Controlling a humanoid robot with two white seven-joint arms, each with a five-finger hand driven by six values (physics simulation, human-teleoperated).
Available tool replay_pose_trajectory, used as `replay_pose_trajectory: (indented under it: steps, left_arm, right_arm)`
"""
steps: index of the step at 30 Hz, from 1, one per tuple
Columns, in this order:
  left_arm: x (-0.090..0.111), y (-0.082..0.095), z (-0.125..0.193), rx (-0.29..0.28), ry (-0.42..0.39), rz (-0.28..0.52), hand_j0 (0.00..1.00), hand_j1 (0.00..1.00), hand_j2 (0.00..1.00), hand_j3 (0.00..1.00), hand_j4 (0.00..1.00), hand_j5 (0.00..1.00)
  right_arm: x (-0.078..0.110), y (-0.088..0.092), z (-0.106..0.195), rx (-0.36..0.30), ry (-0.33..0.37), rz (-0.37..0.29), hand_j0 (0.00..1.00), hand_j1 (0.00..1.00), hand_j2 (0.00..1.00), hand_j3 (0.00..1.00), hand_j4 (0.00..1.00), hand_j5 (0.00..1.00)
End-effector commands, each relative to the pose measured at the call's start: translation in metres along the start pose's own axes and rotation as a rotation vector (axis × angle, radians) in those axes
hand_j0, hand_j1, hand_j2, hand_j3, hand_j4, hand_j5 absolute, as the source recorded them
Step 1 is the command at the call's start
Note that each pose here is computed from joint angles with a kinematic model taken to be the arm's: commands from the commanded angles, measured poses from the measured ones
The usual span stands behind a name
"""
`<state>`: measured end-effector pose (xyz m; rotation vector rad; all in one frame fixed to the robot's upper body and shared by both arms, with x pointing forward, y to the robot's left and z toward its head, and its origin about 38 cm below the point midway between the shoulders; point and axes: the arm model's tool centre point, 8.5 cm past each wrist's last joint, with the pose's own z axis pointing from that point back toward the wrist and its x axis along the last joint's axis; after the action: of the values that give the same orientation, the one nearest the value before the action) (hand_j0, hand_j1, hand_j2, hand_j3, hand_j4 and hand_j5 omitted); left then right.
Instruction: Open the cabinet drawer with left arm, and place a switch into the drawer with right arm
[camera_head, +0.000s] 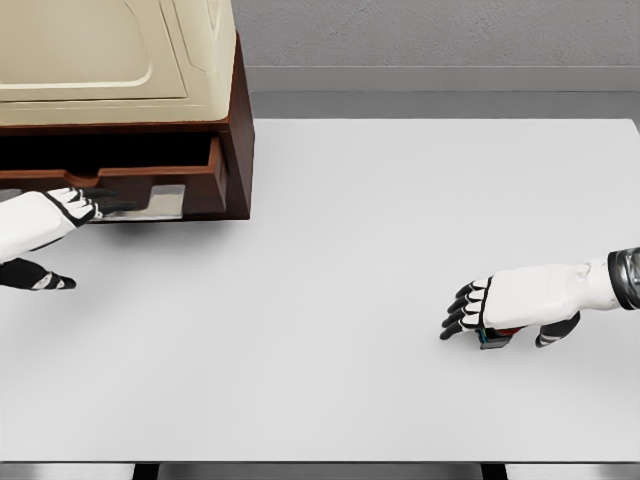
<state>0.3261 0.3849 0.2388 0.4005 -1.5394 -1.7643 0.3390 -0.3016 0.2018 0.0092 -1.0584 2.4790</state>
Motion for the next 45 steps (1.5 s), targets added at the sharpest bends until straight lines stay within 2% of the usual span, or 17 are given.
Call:
replay_pose_trajectory:
  steps: [1, 14, 17, 22, 26, 28, 32, 35, 40, 45]
  left_arm:
    - [0.016, 0.011, 0.0, 0.099, -0.121, 0.074, 1.0, 1.0, 1.0, 1.0, 1.0, 1.0]
    - [0.013, 0.022, 0.008, 0.149, -0.1, 0.06, 1.0, 1.0, 1.0, 1.0, 1.0, 1.0]
    - [0.01, 0.03, 0.02, 0.188, -0.08, 0.059, 1.0, 1.0, 1.0, 1.0, 1.0, 1.0]
    - [0.006, 0.041, 0.035, 0.287, -0.044, 0.05, 1.0, 1.0, 1.0, 1.0, 1.0, 1.0]
    - [0.005, 0.033, 0.039, 0.381, -0.031, 0.091, 1.0, 1.0, 1.0, 1.0, 1.0, 1.0]
    - [0.006, 0.028, 0.037, 0.397, -0.034, 0.109, 1.0, 1.0, 1.0, 1.0, 1.0, 1.0]
    - [0.006, 0.022, 0.034, 0.406, -0.035, 0.124, 1.0, 1.0, 1.0, 1.0, 1.0, 1.0]
    - [0.007, 0.013, 0.031, 0.387, -0.039, 0.143, 1.0, 1.0, 1.0, 1.0, 1.0, 1.0]
    - [0.011, -0.007, 0.022, 0.432, -0.044, 0.21, 1.0, 1.0, 1.0, 1.0, 1.0, 1.0]
    - [0.012, -0.011, 0.02, 0.447, -0.045, 0.225, 1.0, 1.0, 1.0, 1.0, 1.0, 1.0]
  right_arm:
    - [0.0, 0.0, 0.0, -0.003, 0.0, -0.004, 1.0, 1.0, 1.0, 1.0, 1.0, 1.0]
    - [0.0, 0.0, 0.0, -0.003, 0.0, -0.004, 1.0, 1.0, 1.0, 1.0, 1.0, 1.0]
    - [0.0, 0.0, 0.001, -0.003, 0.001, -0.005, 1.0, 1.0, 1.0, 1.0, 1.0, 1.0]
    - [0.0, 0.0, 0.001, -0.003, 0.001, -0.005, 0.98, 0.98, 0.98, 0.98, 0.98, 0.98]
    - [-0.001, 0.001, 0.001, 0.003, 0.006, 0.001, 0.96, 0.96, 0.96, 0.96, 0.96, 0.96]
    - [-0.001, 0.001, 0.001, 0.003, 0.006, 0.001, 0.92, 0.92, 0.92, 0.92, 0.92, 0.92]
    - [0.0, 0.0, 0.001, 0.003, 0.005, 0.001, 0.87, 0.87, 0.87, 0.87, 0.87, 0.87]
    - [0.0, 0.0, 0.001, 0.002, 0.005, 0.003, 0.83, 0.83, 0.83, 0.83, 0.83, 0.83]
    - [0.0, 0.0, 0.0, 0.001, 0.005, 0.003, 0.78, 0.78, 0.78, 0.78, 0.78, 0.78]
    - [0.0, 0.0, 0.0, 0.001, 0.005, 0.003, 0.7, 0.7, 0.7, 0.7, 0.7, 0.7]
